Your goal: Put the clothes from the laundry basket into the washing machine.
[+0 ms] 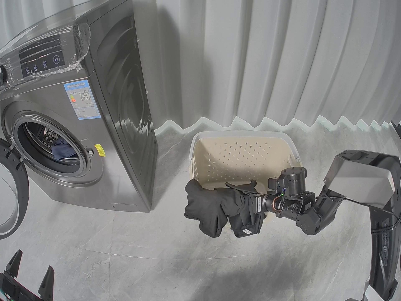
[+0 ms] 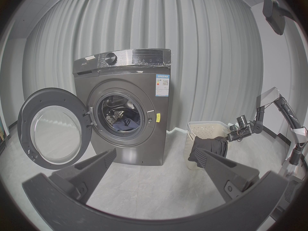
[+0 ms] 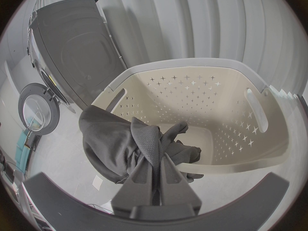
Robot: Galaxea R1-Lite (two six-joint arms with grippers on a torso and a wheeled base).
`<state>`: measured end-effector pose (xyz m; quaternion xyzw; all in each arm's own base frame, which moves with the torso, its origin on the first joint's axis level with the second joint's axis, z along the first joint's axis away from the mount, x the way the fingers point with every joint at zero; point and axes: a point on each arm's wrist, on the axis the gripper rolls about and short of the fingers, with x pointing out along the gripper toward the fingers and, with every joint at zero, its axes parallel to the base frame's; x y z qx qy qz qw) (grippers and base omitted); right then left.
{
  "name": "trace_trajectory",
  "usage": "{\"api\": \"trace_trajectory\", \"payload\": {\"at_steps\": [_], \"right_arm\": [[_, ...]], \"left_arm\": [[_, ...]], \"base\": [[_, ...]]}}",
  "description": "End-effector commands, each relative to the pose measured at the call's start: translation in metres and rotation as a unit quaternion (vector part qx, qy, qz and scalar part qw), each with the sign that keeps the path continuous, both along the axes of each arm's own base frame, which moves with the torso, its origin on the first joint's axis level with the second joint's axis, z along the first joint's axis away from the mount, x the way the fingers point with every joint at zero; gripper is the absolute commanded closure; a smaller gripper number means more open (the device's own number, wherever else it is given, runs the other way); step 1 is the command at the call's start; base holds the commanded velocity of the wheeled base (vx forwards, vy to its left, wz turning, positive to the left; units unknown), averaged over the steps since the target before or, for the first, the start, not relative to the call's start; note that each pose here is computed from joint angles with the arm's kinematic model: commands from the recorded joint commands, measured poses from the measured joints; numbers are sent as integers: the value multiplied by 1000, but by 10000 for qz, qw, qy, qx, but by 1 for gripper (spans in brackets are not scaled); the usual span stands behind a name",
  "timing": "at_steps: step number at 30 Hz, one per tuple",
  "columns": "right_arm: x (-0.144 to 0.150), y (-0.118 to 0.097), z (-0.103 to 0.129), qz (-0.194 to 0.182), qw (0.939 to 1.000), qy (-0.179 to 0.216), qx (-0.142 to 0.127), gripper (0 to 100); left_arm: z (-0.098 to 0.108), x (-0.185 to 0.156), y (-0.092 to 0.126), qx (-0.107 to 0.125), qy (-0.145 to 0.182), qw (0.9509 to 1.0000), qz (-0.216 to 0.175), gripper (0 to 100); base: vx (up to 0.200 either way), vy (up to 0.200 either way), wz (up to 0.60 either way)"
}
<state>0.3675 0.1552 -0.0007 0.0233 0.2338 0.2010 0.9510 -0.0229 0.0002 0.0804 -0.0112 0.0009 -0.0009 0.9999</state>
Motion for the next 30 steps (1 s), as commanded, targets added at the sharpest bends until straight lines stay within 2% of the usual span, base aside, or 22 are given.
{"api": "trace_trajectory", "payload": {"at_steps": [1,2,3,4,7,8,9,13,16,17,18,20,25,26,27,30], "right_arm": [[-13,-5,42,-21,9983,-509,267,100],[-16,-7,53,-35,9972,-656,349,100],[-16,-7,53,-35,9972,-656,349,100],[-24,-10,71,-62,9947,-892,509,100],[-39,-14,95,-63,9906,-1199,660,100],[-39,-14,95,-63,9906,-1199,660,100],[-47,-18,110,-75,9873,-1404,742,100],[-69,-22,139,-87,9797,-1781,914,100],[-80,-25,153,-150,9756,-1948,1000,100],[-88,-27,164,-137,9720,-2082,1084,100],[-88,-27,164,-137,9720,-2082,1084,100],[-103,-27,178,-90,9664,-2218,1296,100],[-117,-29,205,-95,9548,-2590,1457,100],[-117,-29,205,-95,9548,-2590,1457,100],[-124,-29,213,-42,9511,-2685,1527,100],[-136,-33,225,-11,9487,-2751,1557,100]], "left_arm": [[-5,0,0,-3,-1,10000,2,0],[-5,0,0,-3,-1,10000,2,0],[-5,0,0,-3,-1,10000,2,0],[-5,0,0,4,-1,10000,2,0],[-5,0,0,4,-1,10000,2,0],[-5,0,0,4,-1,10000,2,0],[-5,0,0,4,-1,10000,2,0],[-5,0,0,4,-1,10000,2,0],[-5,0,0,-3,-1,10000,2,0],[-5,0,0,-3,-1,10000,2,0],[-5,0,0,-3,-1,10000,2,0],[-5,0,0,-3,-1,10000,-6,0],[-5,0,0,-11,-1,10000,-6,0],[-5,0,0,-11,-1,10000,-6,0],[-5,0,0,-19,-1,10000,-6,0],[-5,0,0,-11,-1,10000,-6,0]], "base": [[0,0,0],[0,0,0],[0,0,0],[0,0,0],[0,0,0],[0,0,0],[0,0,0],[0,0,0],[0,0,0],[0,0,0],[0,0,0],[0,0,0],[0,0,0],[0,0,0],[0,0,0],[0,0,0]]}}
